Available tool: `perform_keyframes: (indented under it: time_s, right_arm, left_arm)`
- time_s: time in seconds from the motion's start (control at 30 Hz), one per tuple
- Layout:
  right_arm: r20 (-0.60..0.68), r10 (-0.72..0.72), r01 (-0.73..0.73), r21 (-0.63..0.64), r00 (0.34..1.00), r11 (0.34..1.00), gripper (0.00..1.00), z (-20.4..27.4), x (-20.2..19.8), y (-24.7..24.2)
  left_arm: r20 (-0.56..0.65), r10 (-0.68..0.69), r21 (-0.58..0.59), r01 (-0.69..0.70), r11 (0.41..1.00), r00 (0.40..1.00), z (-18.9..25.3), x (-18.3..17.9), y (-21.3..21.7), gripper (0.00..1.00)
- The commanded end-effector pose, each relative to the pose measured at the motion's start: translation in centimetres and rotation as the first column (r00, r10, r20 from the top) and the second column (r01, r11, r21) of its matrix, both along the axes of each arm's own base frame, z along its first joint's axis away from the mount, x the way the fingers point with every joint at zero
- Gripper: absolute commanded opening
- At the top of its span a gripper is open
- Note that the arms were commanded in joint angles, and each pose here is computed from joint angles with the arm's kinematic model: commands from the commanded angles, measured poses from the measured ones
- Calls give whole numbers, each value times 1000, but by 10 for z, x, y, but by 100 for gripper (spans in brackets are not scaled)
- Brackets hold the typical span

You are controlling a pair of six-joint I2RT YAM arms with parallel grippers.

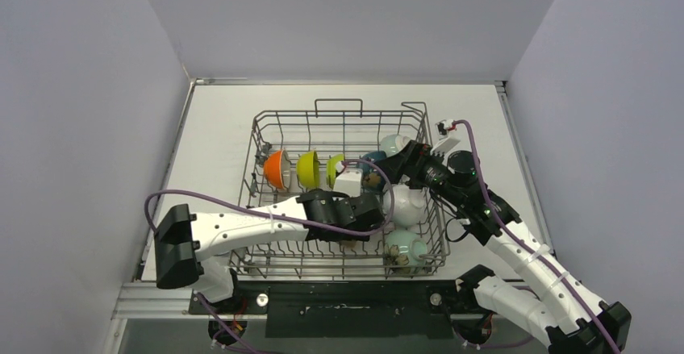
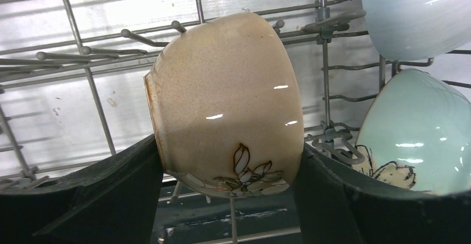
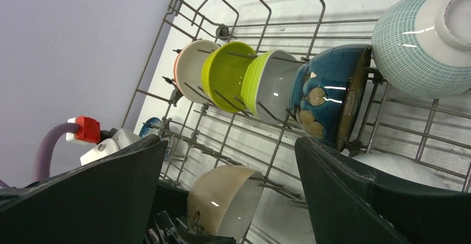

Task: Load the bowls into the dish rack
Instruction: Place the bowl in the dish rack.

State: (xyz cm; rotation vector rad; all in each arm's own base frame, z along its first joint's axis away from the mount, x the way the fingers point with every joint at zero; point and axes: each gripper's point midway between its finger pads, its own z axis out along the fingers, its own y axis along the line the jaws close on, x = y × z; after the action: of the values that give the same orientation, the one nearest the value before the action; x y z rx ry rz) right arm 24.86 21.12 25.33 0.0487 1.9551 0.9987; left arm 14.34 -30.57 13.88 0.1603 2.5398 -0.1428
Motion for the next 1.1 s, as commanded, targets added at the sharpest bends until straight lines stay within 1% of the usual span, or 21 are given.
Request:
perform_keyframes:
  time_s: [0.0,0.07,0.17,0.33,0.4,0.53,0.63,0.67,0.7,0.83,0.87,0.9,1.07]
  right_arm:
    - [75,12,-15,42,997,999,90,24,5,4]
    - [73,13,-16,44,997,999,90,24,5,4]
    - [74,15,-19,47,997,999,90,24,5,5]
    - [73,21,-24,49,997,999,90,24,6,6]
    - [73,21,-25,49,997,999,90,23,6,6]
    - [78,25,-29,51,997,998,90,25,5,7]
    - [82,27,-31,52,996,998,90,27,5,7]
    - [83,28,-33,52,996,998,90,27,5,7]
    - [85,31,-36,52,996,998,90,28,5,8]
    - [98,38,-44,54,994,998,90,30,5,9]
    - [99,40,-46,53,994,998,90,30,5,9]
    - [100,41,-47,52,994,998,90,30,5,9]
    - [104,48,-54,51,993,997,90,30,6,11]
  left_arm:
    - [-142,-12,-173,-13,985,990,-15,-16,-19,70]
    - [-161,-5,-204,-28,978,987,-19,-15,-17,70]
    - [-184,-2,-219,-39,975,983,-27,-16,-14,71]
    - [-247,-32,-275,-39,961,968,-37,-23,-19,79]
    - [-254,-35,-301,-44,953,967,-39,-23,-21,82]
    - [-205,-24,-315,-43,948,978,-27,-15,-17,86]
    - [-146,-27,-328,-23,944,989,-8,-7,-17,90]
    - [-125,-27,-329,-16,944,992,-1,-3,-17,94]
    - [-110,-27,-324,-10,946,994,5,-1,-15,96]
    - [-45,-6,-280,-6,960,999,28,8,-3,97]
    - [-33,5,-263,-14,965,999,31,10,1,100]
    - [-22,14,-243,-19,970,1000,33,12,7,97]
    - [6,40,-152,-39,988,999,36,16,27,96]
